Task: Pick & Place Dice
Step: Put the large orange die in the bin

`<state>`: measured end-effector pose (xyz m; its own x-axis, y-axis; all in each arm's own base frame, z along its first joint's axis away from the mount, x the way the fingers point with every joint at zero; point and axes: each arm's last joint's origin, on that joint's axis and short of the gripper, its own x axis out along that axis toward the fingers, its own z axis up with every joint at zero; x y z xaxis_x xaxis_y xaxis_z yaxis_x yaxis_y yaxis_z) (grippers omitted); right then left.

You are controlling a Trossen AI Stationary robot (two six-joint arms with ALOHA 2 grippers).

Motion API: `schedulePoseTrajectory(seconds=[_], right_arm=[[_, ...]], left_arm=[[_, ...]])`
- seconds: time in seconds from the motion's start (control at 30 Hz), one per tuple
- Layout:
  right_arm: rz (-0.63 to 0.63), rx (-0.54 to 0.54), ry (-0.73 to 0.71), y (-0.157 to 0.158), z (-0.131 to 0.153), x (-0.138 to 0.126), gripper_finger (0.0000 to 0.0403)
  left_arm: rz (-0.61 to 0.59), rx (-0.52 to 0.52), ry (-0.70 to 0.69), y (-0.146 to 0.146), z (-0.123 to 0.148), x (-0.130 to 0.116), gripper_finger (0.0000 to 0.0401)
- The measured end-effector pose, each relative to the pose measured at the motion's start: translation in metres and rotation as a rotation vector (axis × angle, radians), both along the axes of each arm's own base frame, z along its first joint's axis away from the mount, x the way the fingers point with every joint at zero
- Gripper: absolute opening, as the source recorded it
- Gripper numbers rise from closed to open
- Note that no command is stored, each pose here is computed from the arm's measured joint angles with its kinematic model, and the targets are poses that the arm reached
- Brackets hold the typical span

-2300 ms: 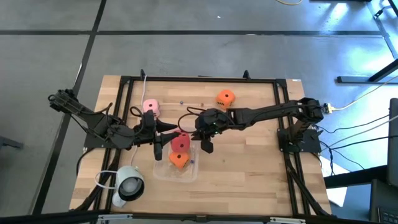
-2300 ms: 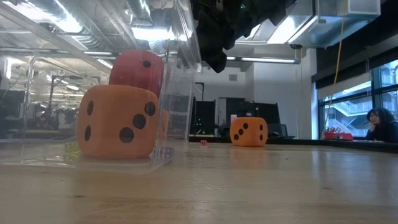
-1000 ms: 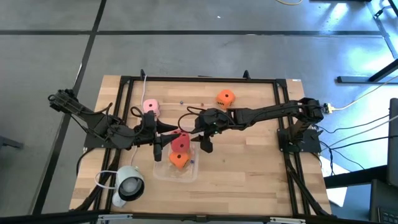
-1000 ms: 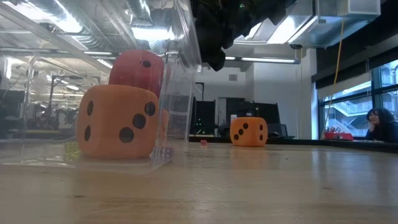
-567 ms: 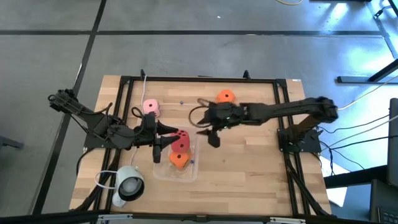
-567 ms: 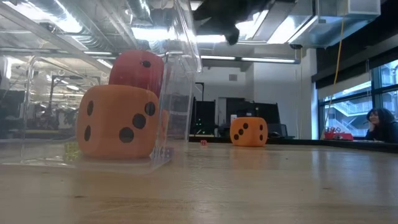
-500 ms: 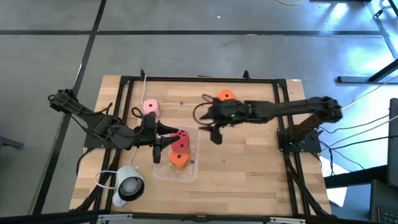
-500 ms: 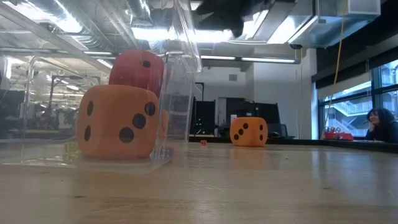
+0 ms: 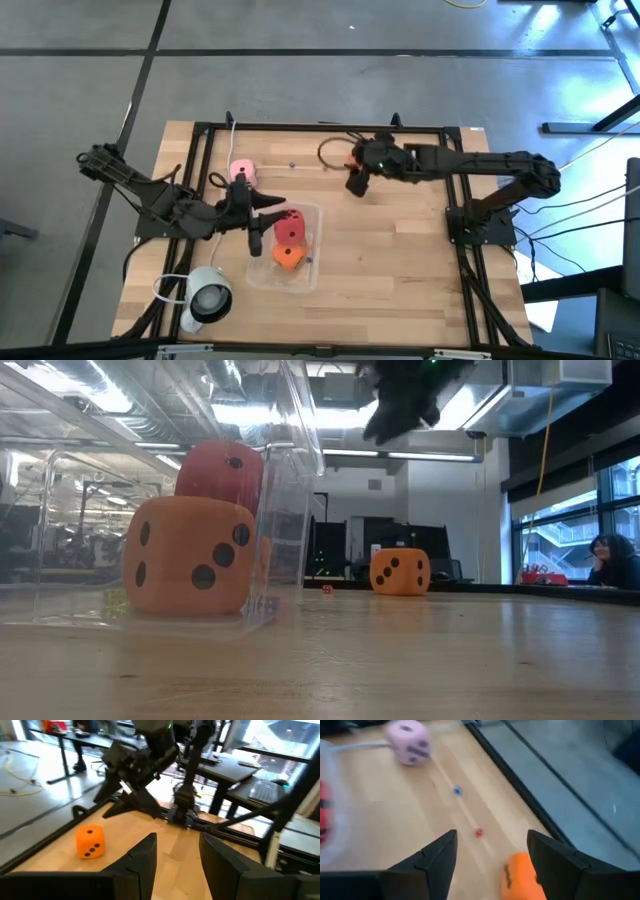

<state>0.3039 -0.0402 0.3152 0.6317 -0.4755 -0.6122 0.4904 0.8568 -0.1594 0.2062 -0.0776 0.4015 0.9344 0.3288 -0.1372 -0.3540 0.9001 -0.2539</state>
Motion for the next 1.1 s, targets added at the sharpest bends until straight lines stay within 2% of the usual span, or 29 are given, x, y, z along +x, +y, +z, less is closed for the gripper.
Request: schedulePoseTrajectory(seconds=[0.13,0.37,0.6,0.7,0.9,1.1], right_arm=[[-0.066,0.038,0.027,-0.02,-0.011,0.004,0.0249],[-0.104,0.031,0.168,-0.05,-0.045,0.017,0.0258],[-0.117,0.097,0.262,-0.068,-0.079,0.028,0.0258],[-0.132,0.133,0.262,-0.073,-0.085,0.029,0.0259],[-0.151,0.133,0.27,-0.081,-0.087,0.028,0.026],[-0.156,0.119,0.295,-0.092,-0.088,0.023,0.0289]], left_arm=[[0.041,-0.006,-0.002,0.008,0.001,-0.001,0.0139],[0.041,-0.017,0.051,0.026,0.003,-0.02,0.0139],[0.068,-0.06,0.046,0.036,0.005,-0.033,0.0139],[0.058,-0.07,0.041,0.037,0.006,-0.035,0.0139],[0.067,-0.093,0.032,0.039,0.006,-0.034,0.0139],[0.071,-0.117,0.024,0.039,0.006,-0.034,0.0139]])
